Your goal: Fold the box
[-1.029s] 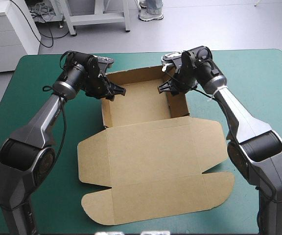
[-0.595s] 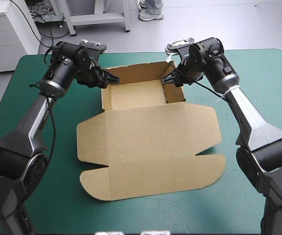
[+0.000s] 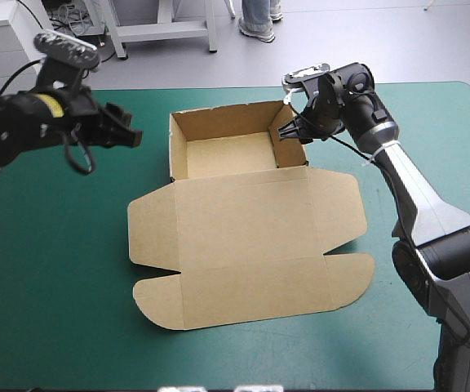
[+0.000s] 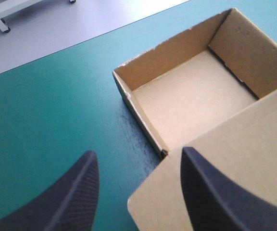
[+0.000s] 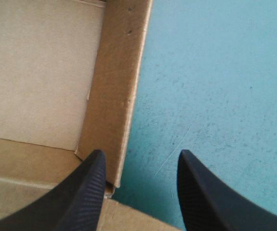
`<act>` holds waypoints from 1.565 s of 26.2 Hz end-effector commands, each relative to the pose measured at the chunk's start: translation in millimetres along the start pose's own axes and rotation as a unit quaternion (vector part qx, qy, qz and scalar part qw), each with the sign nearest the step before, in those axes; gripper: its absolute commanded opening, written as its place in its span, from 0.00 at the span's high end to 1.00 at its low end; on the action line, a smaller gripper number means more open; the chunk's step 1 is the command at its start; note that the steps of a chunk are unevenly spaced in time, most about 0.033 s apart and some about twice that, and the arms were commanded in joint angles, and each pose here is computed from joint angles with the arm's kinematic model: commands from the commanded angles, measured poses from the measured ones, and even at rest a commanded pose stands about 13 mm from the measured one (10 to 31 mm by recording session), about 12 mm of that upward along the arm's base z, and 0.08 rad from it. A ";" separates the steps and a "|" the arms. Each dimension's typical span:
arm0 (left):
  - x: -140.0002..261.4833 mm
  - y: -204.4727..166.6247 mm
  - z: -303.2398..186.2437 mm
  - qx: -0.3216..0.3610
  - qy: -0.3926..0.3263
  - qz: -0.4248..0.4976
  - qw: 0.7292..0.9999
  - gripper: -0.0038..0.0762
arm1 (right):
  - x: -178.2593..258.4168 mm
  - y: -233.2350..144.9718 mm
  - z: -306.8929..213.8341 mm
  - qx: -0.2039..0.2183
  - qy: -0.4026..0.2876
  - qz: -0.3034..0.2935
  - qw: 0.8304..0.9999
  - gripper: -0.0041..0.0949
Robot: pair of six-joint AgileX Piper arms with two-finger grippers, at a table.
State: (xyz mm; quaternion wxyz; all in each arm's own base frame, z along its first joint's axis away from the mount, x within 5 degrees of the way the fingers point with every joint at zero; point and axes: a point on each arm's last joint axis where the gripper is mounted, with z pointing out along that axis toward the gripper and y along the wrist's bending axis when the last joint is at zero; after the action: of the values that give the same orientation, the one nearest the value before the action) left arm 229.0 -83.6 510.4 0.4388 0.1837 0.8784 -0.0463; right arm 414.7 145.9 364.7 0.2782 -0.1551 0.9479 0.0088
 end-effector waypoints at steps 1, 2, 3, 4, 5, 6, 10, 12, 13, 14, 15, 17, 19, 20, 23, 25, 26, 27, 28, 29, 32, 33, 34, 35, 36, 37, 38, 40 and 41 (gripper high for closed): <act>41.1 -2.8 -39.0 0.006 0.002 0.007 1.000 0.49 | -11.7 -14.3 -20.8 -0.009 -0.066 0.006 0.998 0.52; 61.5 -4.0 -37.4 0.006 0.008 0.009 1.000 0.50 | -13.1 -15.9 -15.8 -0.020 -0.069 0.004 0.997 0.52; 84.9 -5.7 -37.2 0.005 -0.007 0.010 1.000 0.53 | -14.6 -15.7 -9.2 -0.027 -0.072 0.006 0.997 0.52; 98.9 -6.7 -36.2 0.005 -0.013 0.010 1.000 0.56 | -15.7 -15.6 -6.3 -0.027 -0.071 0.004 0.997 0.52; 119.8 -8.4 -34.4 0.006 -0.019 0.006 1.000 0.60 | -16.5 -15.2 0.6 -0.027 -0.063 -0.001 0.998 0.52; 141.5 -10.0 -31.7 0.007 -0.023 -0.004 1.000 0.64 | -17.8 -14.3 4.6 -0.031 -0.061 -0.003 0.998 0.52; 210.7 -17.9 -20.6 0.023 -0.020 -0.023 0.999 0.75 | -20.5 -12.0 21.6 -0.039 -0.046 -0.004 0.998 0.52; 237.3 -20.3 -15.9 0.026 -0.023 -0.026 0.999 0.80 | -19.3 -11.3 32.2 -0.040 -0.030 -0.005 0.999 0.52; 251.4 -21.6 -13.2 0.027 -0.024 -0.030 0.999 0.84 | -18.2 -10.8 38.6 -0.041 -0.020 -0.005 0.999 0.52; 267.8 -23.1 -10.1 0.029 -0.025 -0.033 0.999 0.88 | -16.4 -10.3 46.7 -0.041 -0.008 -0.005 0.999 0.53; 278.2 -24.2 -9.0 0.032 -0.030 -0.035 0.998 0.91 | -15.0 -9.9 52.8 -0.042 0.000 -0.006 0.999 0.56; 294.7 -26.4 -4.7 0.037 -0.033 -0.040 0.998 0.95 | -13.5 -8.5 60.5 -0.042 0.010 -0.007 0.999 0.65; 295.7 -27.3 -6.7 0.042 -0.064 -0.050 0.996 0.96 | -12.8 -8.3 63.1 -0.043 0.013 -0.010 0.999 0.78; 294.9 -27.2 -7.5 0.041 -0.076 -0.051 0.995 0.96 | -12.7 -7.3 64.1 -0.043 0.014 -0.014 0.999 0.83; 295.8 -27.2 -7.9 0.041 -0.080 -0.051 0.995 0.96 | -12.2 -7.3 64.1 -0.043 0.016 -0.020 0.999 0.97; 297.0 -27.3 -7.3 0.041 -0.075 -0.051 0.995 0.96 | -10.9 -8.8 64.1 -0.035 0.024 -0.024 0.999 0.97; 296.8 -27.3 -7.3 0.041 -0.076 -0.051 0.995 0.96 | -10.3 -10.1 64.2 -0.028 0.027 -0.027 0.999 0.98; 296.7 -27.3 -7.2 0.041 -0.077 -0.051 0.995 0.96 | -9.8 -13.7 64.1 -0.018 0.030 -0.028 0.999 0.98; 297.1 -27.3 -6.9 0.041 -0.076 -0.051 0.995 0.96 | -9.8 -18.7 63.3 -0.007 0.030 -0.020 0.999 0.98; 297.1 -27.3 -6.9 0.041 -0.076 -0.051 0.995 0.96 | -9.8 -23.2 62.2 0.000 0.029 -0.011 1.000 0.98; 297.1 -27.3 -6.9 0.041 -0.076 -0.051 0.995 0.96 | -9.0 -48.7 57.7 0.010 0.025 0.016 1.000 0.98; 297.1 -27.3 -6.9 0.041 -0.076 -0.051 0.995 0.96 | -8.2 -60.1 55.1 0.013 0.023 0.028 0.999 0.98; 297.1 -27.3 -6.9 0.041 -0.076 -0.051 0.995 0.96 | -6.7 -73.1 53.2 0.018 0.022 0.041 0.999 0.98; 297.1 -27.3 -6.9 0.041 -0.076 -0.051 0.995 0.96 | -4.6 -87.5 52.0 0.024 0.022 0.055 0.998 0.98; 297.1 -27.2 -6.9 0.040 -0.076 -0.050 0.995 0.96 | -2.5 -100.1 50.1 0.032 0.022 0.066 0.997 0.98; 297.1 -27.2 -6.9 0.040 -0.076 -0.050 0.995 0.96 | -0.2 -112.7 47.3 0.040 0.020 0.077 0.996 0.98; 297.1 -27.2 -6.9 0.040 -0.076 -0.050 0.995 0.96 | 4.4 -132.5 45.0 0.050 0.021 0.096 0.994 0.98; 297.1 -27.2 -6.9 0.040 -0.076 -0.050 0.995 0.96 | 13.2 -163.2 41.1 0.068 0.022 0.124 0.990 0.98; 297.1 -27.2 -6.9 0.040 -0.076 -0.050 0.995 0.96 | 19.0 -180.4 38.9 0.077 0.023 0.139 0.987 0.98</act>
State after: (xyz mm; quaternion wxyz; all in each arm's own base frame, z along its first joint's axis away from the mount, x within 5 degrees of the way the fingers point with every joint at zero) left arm 47.7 -21.4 265.6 0.4598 0.1595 0.8673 -0.1045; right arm 489.4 22.9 285.5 0.2118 -0.0465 0.9762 -0.0002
